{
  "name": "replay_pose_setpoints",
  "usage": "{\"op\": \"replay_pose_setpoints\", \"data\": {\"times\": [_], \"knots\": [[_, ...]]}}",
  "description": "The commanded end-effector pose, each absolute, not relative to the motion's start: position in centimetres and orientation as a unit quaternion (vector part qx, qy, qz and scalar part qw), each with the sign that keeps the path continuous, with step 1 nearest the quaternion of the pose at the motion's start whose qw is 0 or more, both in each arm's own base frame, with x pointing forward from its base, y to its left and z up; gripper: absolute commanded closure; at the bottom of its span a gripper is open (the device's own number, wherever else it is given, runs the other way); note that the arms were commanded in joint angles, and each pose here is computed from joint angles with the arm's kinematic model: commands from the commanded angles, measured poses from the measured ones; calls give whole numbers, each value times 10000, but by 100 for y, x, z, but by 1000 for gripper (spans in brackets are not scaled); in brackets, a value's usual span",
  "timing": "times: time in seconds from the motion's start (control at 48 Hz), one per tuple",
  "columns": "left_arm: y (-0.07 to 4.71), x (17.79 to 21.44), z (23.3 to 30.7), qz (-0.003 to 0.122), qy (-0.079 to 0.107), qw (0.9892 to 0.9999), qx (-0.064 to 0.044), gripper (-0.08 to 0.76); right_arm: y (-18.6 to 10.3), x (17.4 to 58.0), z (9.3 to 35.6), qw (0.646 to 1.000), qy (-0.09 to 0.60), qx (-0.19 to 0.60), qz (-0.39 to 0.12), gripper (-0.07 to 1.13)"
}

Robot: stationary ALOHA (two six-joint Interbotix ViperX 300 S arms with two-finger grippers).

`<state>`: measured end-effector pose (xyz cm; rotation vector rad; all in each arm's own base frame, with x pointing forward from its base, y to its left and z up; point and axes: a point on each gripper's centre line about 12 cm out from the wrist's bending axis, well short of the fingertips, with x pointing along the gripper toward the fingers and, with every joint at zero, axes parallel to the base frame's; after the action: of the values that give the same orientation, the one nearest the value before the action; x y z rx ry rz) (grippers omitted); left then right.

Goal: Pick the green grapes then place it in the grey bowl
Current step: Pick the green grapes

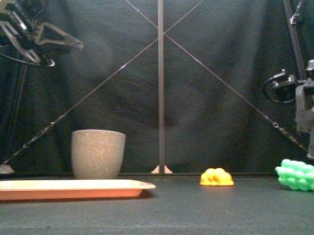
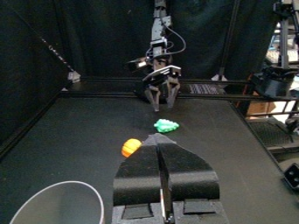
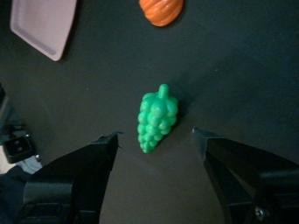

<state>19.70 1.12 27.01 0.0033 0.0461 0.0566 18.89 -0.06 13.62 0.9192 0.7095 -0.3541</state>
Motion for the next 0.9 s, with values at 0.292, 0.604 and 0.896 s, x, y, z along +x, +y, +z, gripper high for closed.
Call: {"op": "replay_pose_setpoints", "data": {"times": [0.292, 0.604, 0.896], "knots": [[116, 1985, 2724, 291, 208, 9994, 17, 543, -29, 2111, 1246, 8288, 3219, 4225, -1760, 70], [116, 1972, 2655, 294, 291, 9991, -8, 543, 4, 2272, 1116, 8212, 3431, 4169, -1847, 79], [118, 1971, 2655, 300, 292, 9991, 7, 543, 81, 2391, 1061, 8158, 3599, 4147, -1815, 362]]}}
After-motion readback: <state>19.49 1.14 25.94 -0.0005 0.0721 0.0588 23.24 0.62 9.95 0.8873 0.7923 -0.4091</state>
